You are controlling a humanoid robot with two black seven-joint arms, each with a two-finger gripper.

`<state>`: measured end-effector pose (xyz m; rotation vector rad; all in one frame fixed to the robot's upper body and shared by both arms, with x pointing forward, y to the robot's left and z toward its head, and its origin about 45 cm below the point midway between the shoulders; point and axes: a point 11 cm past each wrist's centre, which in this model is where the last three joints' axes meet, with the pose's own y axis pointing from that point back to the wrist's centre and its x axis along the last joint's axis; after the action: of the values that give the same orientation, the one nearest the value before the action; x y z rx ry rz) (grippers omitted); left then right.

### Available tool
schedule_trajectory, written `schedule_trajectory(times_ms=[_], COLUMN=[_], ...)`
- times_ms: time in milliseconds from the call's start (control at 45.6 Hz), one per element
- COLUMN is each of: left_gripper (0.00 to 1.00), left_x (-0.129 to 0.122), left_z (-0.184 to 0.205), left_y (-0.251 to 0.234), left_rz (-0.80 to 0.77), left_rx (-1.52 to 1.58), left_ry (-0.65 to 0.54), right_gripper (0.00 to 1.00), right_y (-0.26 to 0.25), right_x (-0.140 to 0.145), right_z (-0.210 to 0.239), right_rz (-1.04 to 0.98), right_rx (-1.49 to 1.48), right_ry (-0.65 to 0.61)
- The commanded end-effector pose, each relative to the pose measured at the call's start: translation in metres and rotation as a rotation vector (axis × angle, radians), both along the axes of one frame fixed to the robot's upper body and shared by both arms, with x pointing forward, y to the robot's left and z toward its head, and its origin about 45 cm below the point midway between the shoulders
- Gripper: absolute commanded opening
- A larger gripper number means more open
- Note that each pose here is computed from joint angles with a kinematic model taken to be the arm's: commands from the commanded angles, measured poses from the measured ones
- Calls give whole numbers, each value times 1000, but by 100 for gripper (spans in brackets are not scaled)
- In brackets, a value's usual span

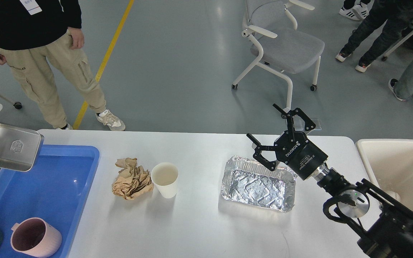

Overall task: Tidy desktop
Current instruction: 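Lift the small metal tray and carry it over the blue bin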

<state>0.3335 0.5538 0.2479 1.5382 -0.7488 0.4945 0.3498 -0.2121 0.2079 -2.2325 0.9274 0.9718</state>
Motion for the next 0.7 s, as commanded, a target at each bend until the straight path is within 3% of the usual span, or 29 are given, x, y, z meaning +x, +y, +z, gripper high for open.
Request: schedule_trajectory(times_ms=[0,461,681], left_gripper=[3,4,7], left_x=[4,0,-5], left_z=[-12,-94,-110], left_y=[1,-20,-27], left_rz=[17,-3,-18], left_rx=[-2,7,-6], left_ry=[0,85,103], right_gripper=[100,100,100], right_y=[2,0,-1], right_x=[-1,-4,-5], right_z=[-1,-2,-5], right_rz=[4,3,0], right_rx=[3,5,3], right_ry=[2,6,12])
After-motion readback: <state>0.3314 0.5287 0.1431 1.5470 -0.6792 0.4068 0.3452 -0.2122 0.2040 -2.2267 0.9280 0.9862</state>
